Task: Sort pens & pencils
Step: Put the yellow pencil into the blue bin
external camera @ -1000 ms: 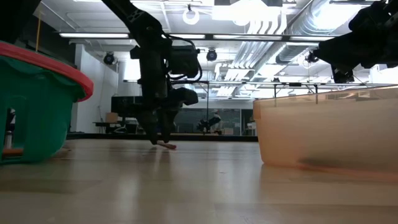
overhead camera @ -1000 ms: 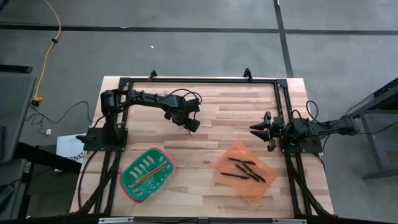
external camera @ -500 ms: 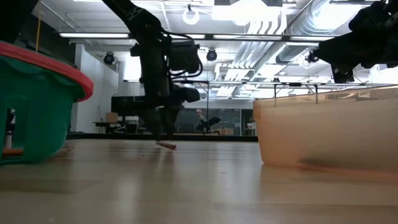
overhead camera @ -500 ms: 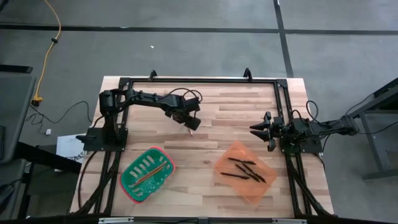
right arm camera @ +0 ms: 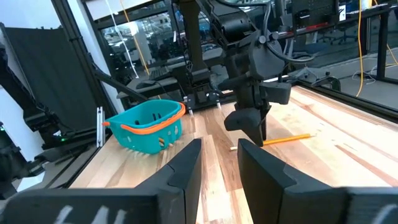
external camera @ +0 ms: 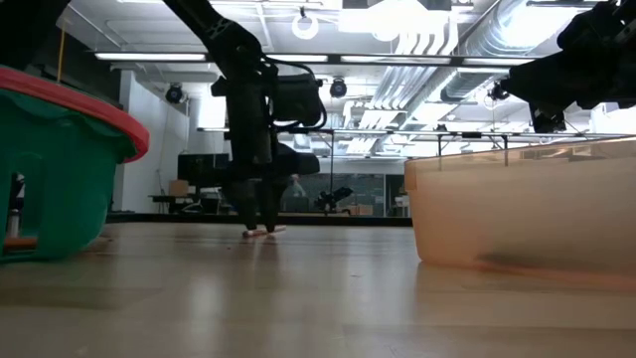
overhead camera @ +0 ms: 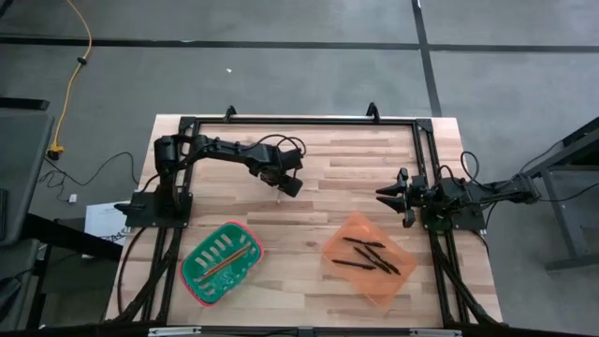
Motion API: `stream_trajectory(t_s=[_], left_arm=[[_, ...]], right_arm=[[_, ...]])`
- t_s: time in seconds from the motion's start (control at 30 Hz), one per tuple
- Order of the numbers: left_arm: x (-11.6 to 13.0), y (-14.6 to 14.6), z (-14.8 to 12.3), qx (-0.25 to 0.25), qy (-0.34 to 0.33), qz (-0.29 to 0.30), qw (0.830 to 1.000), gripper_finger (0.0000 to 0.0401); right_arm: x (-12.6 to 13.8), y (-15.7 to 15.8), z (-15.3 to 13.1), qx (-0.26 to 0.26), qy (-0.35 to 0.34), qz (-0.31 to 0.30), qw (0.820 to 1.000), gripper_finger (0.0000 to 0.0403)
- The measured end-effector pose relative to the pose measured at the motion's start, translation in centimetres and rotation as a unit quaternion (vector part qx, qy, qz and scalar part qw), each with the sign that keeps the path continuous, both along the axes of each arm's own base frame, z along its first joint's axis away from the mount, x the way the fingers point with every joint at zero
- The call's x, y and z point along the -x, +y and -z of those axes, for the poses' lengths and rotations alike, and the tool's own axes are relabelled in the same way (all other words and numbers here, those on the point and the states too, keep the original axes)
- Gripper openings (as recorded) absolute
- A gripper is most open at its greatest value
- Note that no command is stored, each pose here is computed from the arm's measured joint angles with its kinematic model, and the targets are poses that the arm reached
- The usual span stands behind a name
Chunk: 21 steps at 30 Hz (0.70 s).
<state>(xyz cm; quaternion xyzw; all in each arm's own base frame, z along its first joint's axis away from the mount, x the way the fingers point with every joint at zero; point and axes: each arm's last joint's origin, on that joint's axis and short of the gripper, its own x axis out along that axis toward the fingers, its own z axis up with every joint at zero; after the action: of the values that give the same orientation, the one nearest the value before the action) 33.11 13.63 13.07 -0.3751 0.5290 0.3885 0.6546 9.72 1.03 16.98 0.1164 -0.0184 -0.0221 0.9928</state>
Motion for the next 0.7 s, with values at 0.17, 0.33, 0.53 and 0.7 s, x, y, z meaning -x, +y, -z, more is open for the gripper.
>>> stream_trajectory(t_s=[0.17, 0.33, 0.53, 0.7], left_arm=[[0.1, 0.0, -0.3, -0.002, 0.008, 0.019, 1.0, 0.0143], [0.2, -0.1, -0.4, -0.005, 0.03, 0.078, 0.996, 0.0135], [0.0, -1.0, -0.3, -0.035, 0.054, 0.159, 0.985, 0.007], [-0.3, -1.7, -0.3, -0.051, 0.064, 0.183, 0.98, 0.001]], right_arm=[[0.0, 0.0, 0.0, 0.0, 0.0, 0.0, 1.0, 0.0096], [0.0, 0.0, 0.0, 0.0, 0.0, 0.0, 1.0, 0.0096], [0.0, 0.0, 0.0, 0.0, 0.0, 0.0, 1.0, 0.0096], [0.0, 0.0, 0.0, 0.0, 0.0, 0.0, 1.0, 0.0096]])
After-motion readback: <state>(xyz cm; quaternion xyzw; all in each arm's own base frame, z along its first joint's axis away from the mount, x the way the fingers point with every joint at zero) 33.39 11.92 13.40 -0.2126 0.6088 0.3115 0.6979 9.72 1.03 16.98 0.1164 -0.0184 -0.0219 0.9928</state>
